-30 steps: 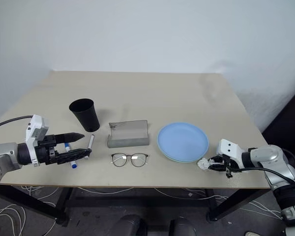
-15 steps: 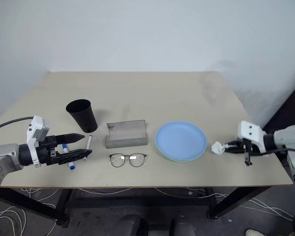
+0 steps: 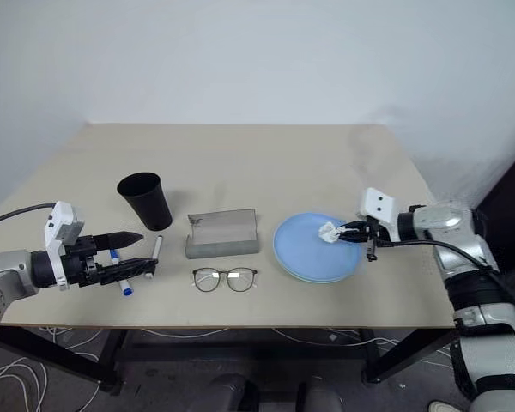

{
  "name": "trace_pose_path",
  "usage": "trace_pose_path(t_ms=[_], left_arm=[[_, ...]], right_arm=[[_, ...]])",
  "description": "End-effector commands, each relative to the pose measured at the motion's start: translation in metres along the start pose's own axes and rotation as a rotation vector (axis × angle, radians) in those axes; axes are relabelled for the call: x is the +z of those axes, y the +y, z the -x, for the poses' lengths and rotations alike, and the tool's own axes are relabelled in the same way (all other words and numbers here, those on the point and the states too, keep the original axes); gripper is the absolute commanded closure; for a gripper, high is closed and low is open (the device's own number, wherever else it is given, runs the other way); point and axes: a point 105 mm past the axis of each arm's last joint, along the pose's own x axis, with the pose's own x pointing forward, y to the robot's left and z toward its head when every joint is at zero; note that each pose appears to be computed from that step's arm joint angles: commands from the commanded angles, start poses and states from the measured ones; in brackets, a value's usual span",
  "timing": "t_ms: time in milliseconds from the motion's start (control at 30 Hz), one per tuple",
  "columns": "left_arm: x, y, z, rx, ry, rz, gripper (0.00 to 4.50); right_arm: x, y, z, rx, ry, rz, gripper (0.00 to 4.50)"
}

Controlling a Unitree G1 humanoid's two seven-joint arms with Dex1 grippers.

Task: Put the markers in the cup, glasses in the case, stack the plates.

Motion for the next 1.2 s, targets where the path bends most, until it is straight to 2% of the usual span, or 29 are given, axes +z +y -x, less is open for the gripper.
trace_pose_path(t_ms=[33,67,167,300,500,733,933,1200], left_arm=[[0.01,0.002,0.0,0.018,-0.016,-0.047,0.0],[0.01,0.002,0.001,0.02,-0.015,-0.047,0.0],[0.009,0.002,-0.001,0.019,-0.013,-0.045,0.0],[0.009,0.002,-0.003,0.014,-0.015,-0.041,0.0],[0.015,0.011,-0.004,0.032,-0.039,-0.041,0.0],[0.017,0.015,-0.014,0.004,-0.026,-0.087,0.0],[0.011,0.009,-0.037,-0.109,0.051,-0.141,0.0],[0.01,-0.004,-0.072,-0.314,0.148,-0.26,0.0]], right_arm=[[0.0,-0.01,-0.003,-0.063,0.012,0.008,4.16],[-0.001,-0.011,-0.004,-0.066,0.016,0.005,4.16],[0.0,-0.01,-0.008,-0.062,0.0,-0.017,3.52],[0.002,-0.008,-0.008,-0.053,-0.009,-0.04,2.18],[0.012,-0.005,0.012,-0.032,-0.049,-0.021,0.05],[0.029,-0.01,0.033,-0.067,-0.09,0.023,0.02],[0.041,-0.003,0.032,-0.038,-0.127,0.041,0.02],[0.041,0.004,0.025,-0.035,-0.137,0.032,0.02]])
